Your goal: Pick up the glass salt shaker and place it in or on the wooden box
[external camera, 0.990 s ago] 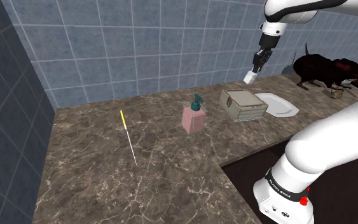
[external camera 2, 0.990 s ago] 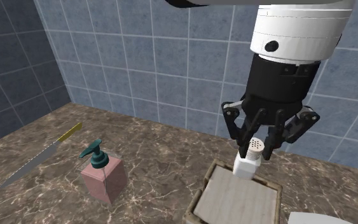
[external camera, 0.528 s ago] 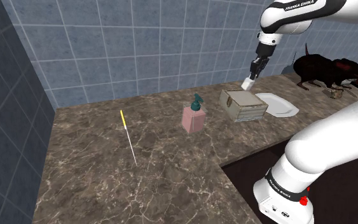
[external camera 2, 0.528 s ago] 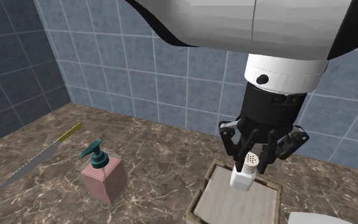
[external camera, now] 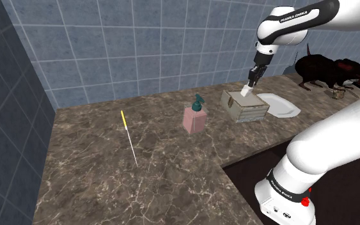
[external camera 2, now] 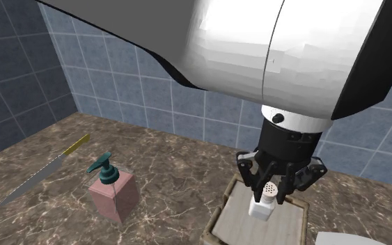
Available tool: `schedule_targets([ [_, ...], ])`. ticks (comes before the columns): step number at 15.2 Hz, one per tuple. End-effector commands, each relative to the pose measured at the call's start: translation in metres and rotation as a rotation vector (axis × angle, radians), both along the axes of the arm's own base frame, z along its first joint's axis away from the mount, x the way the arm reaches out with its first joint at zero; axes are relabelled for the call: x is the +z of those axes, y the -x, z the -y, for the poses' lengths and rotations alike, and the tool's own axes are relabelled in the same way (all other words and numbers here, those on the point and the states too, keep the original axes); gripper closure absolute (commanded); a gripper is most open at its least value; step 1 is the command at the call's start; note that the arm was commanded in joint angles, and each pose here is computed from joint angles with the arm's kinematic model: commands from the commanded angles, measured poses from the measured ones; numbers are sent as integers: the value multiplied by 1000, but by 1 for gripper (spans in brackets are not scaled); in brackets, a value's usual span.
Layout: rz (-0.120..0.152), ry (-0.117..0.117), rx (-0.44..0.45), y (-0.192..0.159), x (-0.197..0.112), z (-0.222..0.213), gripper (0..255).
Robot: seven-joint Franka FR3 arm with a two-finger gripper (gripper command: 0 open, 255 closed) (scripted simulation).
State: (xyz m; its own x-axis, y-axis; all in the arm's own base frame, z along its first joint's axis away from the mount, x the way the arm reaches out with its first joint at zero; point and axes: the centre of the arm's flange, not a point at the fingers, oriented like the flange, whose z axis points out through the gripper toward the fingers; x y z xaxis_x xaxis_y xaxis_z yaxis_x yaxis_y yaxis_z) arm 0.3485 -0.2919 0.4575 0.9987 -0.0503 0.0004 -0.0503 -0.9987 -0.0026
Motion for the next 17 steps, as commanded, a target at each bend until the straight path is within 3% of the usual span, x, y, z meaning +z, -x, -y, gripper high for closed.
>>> schedule_targets([
  [1, 1, 0, 0, 1, -3, 0, 255],
  [7, 1, 0, 0, 1, -3, 0, 255],
  [8, 1, 0, 0, 1, -3, 0, 0],
  [13, 1, 0, 0, 1, -3, 0, 0],
  [17, 1, 0, 0, 1, 47, 0, 0],
])
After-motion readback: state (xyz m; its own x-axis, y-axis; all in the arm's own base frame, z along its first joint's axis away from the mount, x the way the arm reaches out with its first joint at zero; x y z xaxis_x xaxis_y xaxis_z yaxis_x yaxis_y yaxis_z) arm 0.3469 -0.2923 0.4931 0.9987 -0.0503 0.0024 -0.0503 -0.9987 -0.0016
